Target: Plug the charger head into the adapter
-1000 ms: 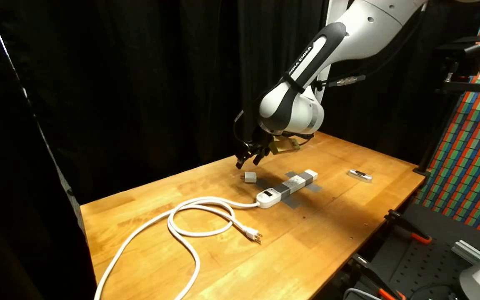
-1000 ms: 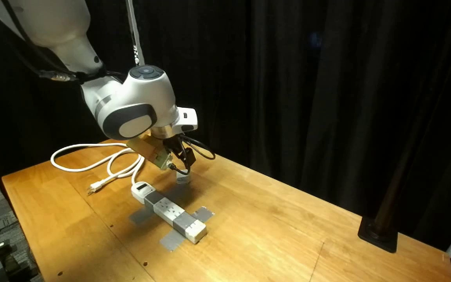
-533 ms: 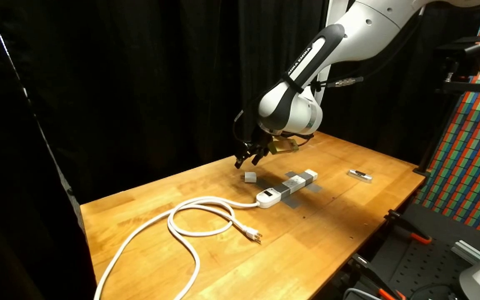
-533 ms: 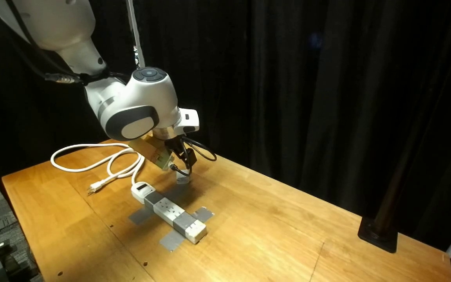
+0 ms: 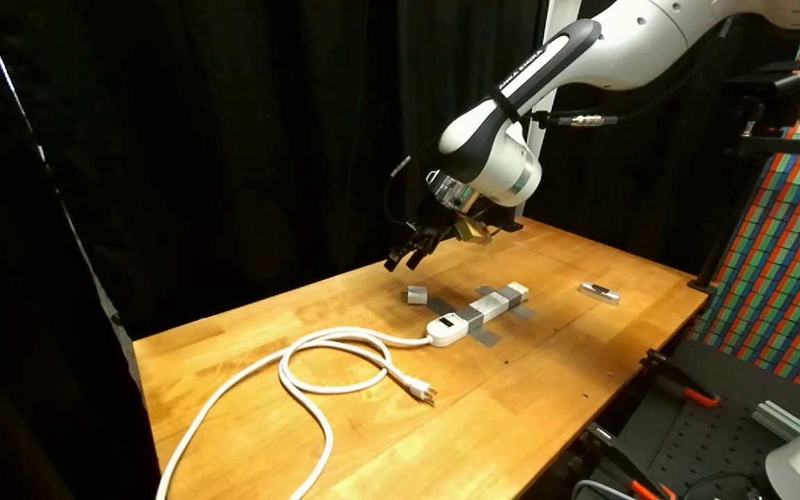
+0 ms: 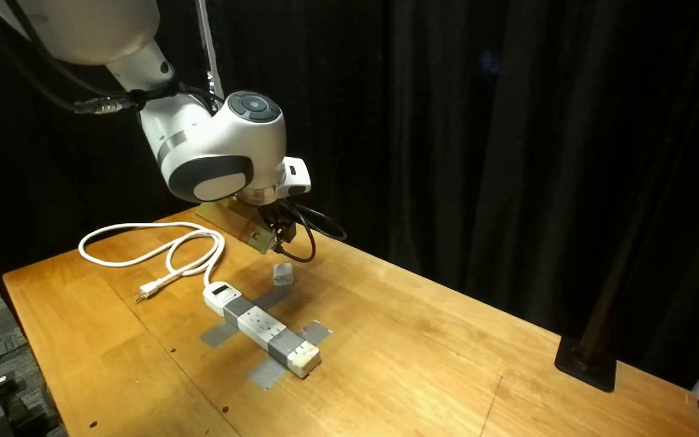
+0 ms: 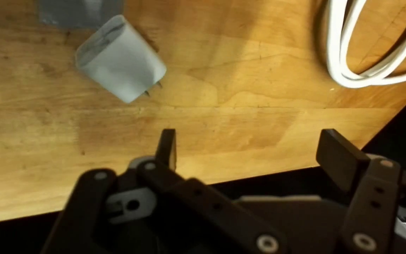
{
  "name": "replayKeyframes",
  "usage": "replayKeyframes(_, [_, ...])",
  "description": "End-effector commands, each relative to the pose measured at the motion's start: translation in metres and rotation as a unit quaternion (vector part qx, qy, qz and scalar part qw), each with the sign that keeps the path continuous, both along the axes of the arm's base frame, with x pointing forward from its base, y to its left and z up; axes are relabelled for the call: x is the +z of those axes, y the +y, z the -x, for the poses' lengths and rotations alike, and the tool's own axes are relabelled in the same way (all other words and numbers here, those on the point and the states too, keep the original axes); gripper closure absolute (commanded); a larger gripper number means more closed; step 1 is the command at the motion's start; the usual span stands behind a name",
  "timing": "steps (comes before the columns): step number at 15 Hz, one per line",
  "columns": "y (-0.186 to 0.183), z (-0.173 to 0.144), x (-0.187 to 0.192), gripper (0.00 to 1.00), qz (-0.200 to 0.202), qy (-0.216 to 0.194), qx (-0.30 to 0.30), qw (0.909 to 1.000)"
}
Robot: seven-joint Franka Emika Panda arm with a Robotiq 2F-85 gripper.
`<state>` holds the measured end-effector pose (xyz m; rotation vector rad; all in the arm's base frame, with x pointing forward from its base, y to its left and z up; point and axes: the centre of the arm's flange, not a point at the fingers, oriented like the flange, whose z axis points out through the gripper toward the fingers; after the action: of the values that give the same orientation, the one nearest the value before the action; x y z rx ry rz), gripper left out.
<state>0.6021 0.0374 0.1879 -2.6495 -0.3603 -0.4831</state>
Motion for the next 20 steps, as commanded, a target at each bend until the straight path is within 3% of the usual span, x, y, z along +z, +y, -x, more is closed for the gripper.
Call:
replayKeyframes(1, [-0.026,0.002,-0.001,0.0,0.007,-0.059,0.029,0.9978])
replayKeyframes(4, [-0.041,0.009,-0.011,0.0,0.05,-0.119,0.025,0.9914])
replayKeyframes(9, [-0.042,0.025,-0.023,0.0,0.07,-0.226,0.004,0.9715])
replayKeyframes(15, [-0.033,0.048,-0.045,0.0,0.041,-0.22,0.055,0.9732])
replayKeyframes(20, [-0.036,0.049,-0.063,0.0,0.056,-0.234,0.072,0.968])
